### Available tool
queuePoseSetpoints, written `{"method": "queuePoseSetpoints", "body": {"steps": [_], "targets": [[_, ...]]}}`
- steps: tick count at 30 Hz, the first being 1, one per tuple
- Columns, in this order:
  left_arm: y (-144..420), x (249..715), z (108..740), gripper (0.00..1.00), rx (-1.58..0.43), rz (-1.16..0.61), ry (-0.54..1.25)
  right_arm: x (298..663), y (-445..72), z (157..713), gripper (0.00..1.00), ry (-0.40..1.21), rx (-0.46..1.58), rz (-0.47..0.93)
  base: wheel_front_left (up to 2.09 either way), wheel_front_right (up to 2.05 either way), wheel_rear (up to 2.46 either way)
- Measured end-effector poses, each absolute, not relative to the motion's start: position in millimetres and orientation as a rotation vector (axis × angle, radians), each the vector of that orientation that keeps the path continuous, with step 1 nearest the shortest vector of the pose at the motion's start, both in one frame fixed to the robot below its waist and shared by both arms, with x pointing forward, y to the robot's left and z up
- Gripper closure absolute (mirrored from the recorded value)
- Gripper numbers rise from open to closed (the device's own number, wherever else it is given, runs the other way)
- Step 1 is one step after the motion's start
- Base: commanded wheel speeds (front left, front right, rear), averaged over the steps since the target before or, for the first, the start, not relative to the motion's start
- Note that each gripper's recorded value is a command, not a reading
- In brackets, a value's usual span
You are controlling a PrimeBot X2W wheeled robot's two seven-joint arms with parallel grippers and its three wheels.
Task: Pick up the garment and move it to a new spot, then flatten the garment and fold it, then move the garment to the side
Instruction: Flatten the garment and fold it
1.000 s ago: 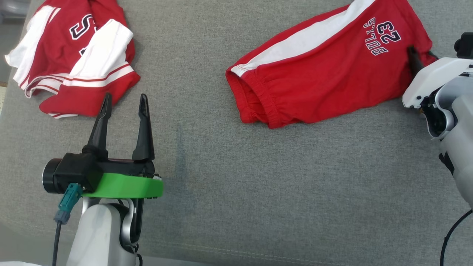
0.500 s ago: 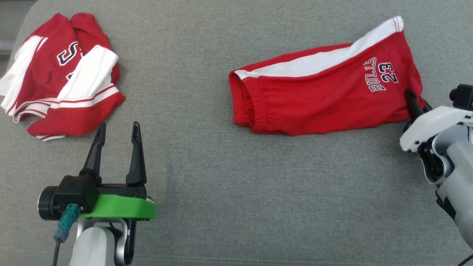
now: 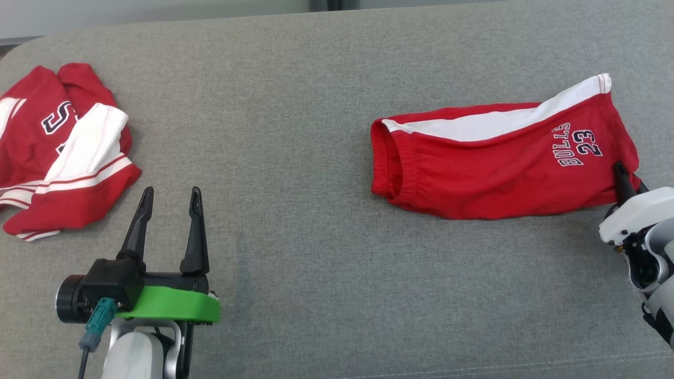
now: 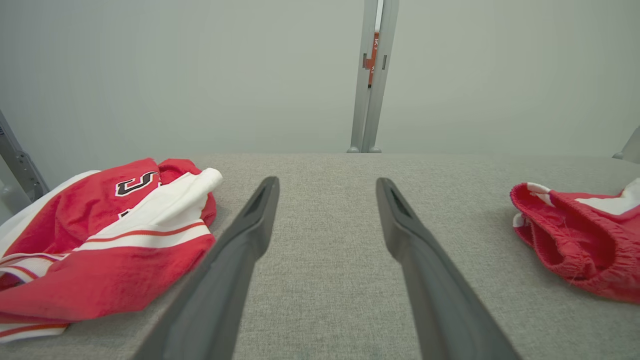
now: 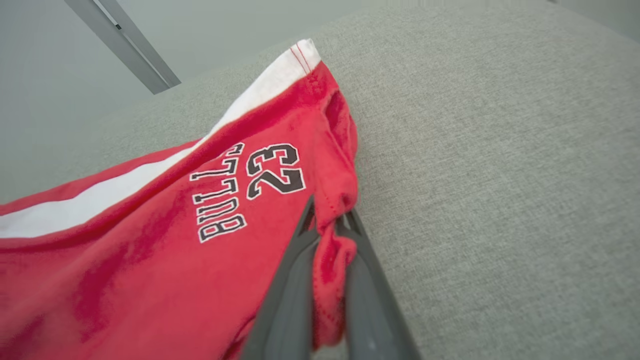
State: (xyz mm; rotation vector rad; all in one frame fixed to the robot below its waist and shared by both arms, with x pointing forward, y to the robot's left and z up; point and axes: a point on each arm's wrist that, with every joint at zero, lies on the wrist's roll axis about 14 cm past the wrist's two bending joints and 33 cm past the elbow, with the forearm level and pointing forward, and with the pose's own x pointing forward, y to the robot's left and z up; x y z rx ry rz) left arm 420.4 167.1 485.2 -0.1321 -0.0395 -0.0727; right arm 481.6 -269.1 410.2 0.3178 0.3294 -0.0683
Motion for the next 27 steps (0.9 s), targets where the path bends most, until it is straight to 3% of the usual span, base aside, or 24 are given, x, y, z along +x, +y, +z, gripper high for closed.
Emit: {"method": "queuePoseSetpoints", "body": {"steps": [9,17,27], "targets": [[165.0,414.2,491.9,0.00,-0.133,-0.084,-0.053,506.7,-224.2,470.0,1.00,0.164,0.313,0.073,0.00,0.00,0.00],[171.7,405.6,500.3,0.00,-0.130,-0.067,-0.074,510.1,-140.2,514.2,1.00,0.045,0.325,0.303,0.00,0.00,0.00],[187.8,396.3,502.6,0.00,-0.135,-0.014,-0.079,477.5,-46.9,483.9,1.00,0.133,0.303,0.539,0.00,0.00,0.00]]}}
